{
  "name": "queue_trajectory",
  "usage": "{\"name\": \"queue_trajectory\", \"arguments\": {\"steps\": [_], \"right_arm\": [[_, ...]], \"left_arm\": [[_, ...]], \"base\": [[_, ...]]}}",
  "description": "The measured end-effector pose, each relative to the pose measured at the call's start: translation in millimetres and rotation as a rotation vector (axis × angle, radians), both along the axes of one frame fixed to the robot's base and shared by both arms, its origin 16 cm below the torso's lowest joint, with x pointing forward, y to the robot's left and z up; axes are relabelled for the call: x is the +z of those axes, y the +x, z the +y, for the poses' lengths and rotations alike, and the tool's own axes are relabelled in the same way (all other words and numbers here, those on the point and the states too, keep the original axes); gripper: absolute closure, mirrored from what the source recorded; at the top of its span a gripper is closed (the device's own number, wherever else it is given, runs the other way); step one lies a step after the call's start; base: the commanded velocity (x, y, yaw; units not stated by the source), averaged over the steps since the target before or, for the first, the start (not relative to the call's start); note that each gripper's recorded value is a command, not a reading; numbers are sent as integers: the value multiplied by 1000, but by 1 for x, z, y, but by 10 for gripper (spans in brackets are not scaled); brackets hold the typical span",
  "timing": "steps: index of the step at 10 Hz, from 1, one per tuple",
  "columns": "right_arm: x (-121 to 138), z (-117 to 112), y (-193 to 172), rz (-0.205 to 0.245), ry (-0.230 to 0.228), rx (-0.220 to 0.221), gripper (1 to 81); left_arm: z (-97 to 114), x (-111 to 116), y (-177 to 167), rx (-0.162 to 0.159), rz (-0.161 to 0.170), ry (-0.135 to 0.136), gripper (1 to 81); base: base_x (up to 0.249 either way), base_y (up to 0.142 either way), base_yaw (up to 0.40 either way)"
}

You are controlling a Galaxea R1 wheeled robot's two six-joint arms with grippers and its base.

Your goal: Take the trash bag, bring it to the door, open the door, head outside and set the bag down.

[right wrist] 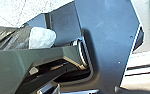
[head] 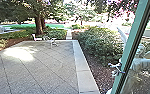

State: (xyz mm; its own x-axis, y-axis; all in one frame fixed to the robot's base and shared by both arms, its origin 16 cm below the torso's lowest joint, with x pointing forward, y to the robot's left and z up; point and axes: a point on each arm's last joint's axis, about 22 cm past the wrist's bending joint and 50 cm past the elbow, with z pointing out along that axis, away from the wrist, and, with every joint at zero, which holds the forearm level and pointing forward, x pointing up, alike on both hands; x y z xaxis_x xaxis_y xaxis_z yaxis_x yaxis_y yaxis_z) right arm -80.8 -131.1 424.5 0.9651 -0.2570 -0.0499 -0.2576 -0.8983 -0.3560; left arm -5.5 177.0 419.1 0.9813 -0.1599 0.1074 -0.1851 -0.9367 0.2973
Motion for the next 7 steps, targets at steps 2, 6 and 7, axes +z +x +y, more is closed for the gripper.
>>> {"name": "queue_trajectory", "arguments": {"steps": [2, 6, 7], "right_arm": [[1, 6, 10, -9, 8, 0, 10], [1, 6, 8, -4, 7, 0, 10], [0, 1, 12, -15, 1, -2, 10]], "left_arm": [[1, 0, 13, 1, -14, 1, 811], [2, 0, 10, 1, -11, 3, 811], [-1, 0, 15, 3, -20, -1, 811]], "base": [[133, 73, 0], [125, 0, 0], [118, 0, 0]]}}
